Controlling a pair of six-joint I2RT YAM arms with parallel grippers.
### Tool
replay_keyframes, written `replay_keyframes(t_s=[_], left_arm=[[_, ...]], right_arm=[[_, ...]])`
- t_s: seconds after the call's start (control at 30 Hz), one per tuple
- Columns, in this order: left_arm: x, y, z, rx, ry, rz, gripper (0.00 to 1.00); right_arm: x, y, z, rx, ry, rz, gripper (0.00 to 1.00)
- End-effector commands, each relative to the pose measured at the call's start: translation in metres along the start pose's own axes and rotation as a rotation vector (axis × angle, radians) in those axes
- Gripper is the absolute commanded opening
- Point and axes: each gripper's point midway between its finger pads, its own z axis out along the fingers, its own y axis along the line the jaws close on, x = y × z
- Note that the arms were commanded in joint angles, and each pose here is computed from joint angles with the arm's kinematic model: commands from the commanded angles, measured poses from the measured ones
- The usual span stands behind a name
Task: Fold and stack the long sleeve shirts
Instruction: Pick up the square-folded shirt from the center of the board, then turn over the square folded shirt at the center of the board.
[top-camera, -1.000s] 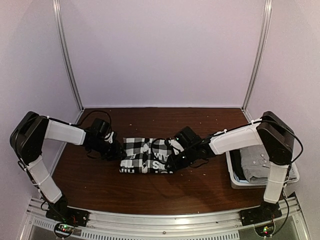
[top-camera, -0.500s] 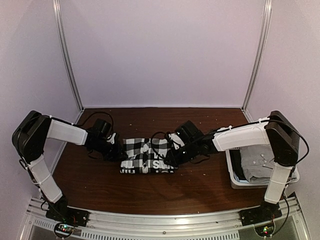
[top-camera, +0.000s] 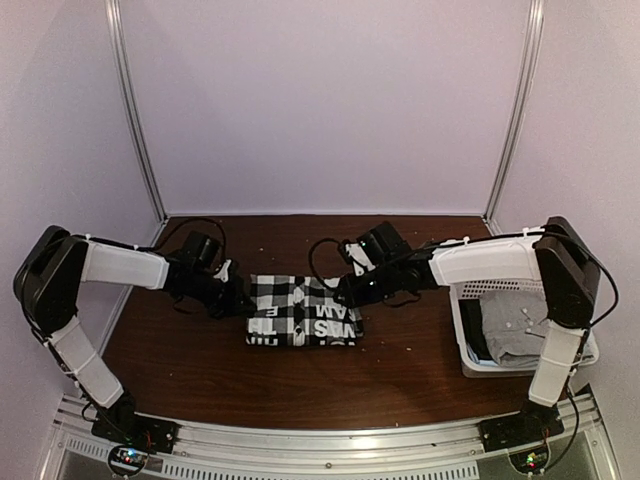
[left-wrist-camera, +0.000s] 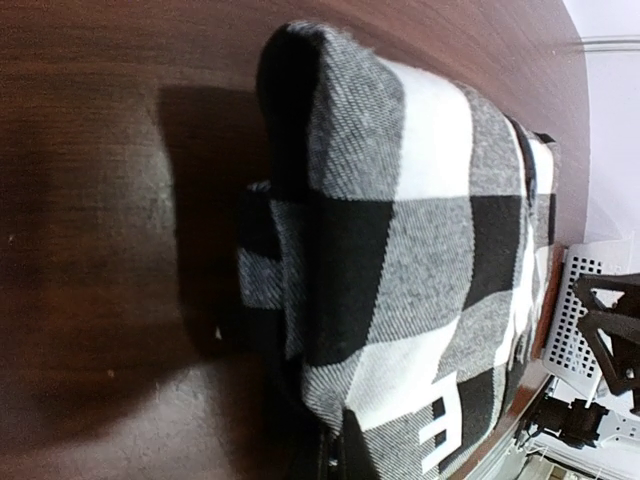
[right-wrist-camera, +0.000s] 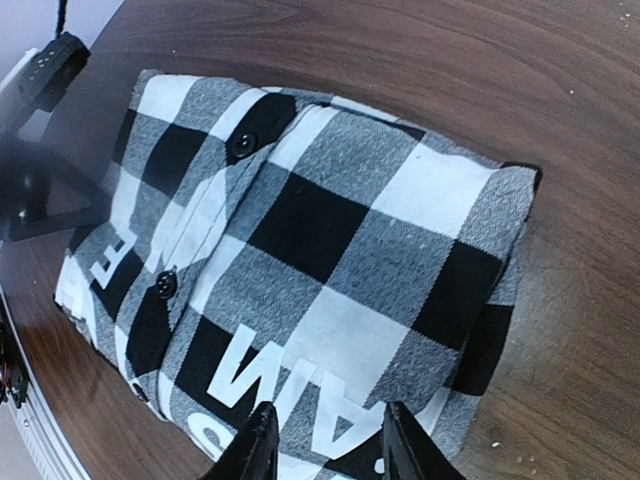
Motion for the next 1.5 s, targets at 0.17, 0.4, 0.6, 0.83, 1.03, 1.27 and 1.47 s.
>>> replay_keyframes(t_s=[0.17,0.4,0.6,0.83,1.03,1.27,1.47], left_arm=[[0.007,-0.014,-0.039,-0.006,0.009,0.071,0.0],[0.003,-0.019,-0.077,-0.01,-0.003,0.097,0.0],[-0.008,-0.036,-0.101,0.002,-0.029,0.115,0.0],[-0.052,-0.074,-0.13,0.022,-0.127,0.194,0.0],[-0.08,-0.105,-0.139,0.075,-0.147,0.243,0.0],[-0.078,-0.12,-0.13,0.179,-0.135,0.22,0.0],[-0.078,-0.143,-0.118,0.237,-0.152,0.214,0.0]], right_arm=[[-0.017,0.013,0.011,0.012,-0.007,-0.051,0.32],[-0.013,0.029,0.033,0.004,0.018,-0.064,0.25],[-0.006,0.071,0.057,-0.082,0.058,-0.098,0.24],[-0.013,0.111,0.086,-0.188,0.066,-0.099,0.23],[-0.046,0.14,0.101,-0.269,0.004,-0.092,0.23],[-0.081,0.162,0.125,-0.387,-0.061,-0.048,0.24],[-0.09,0.156,0.124,-0.415,-0.075,-0.022,0.24]])
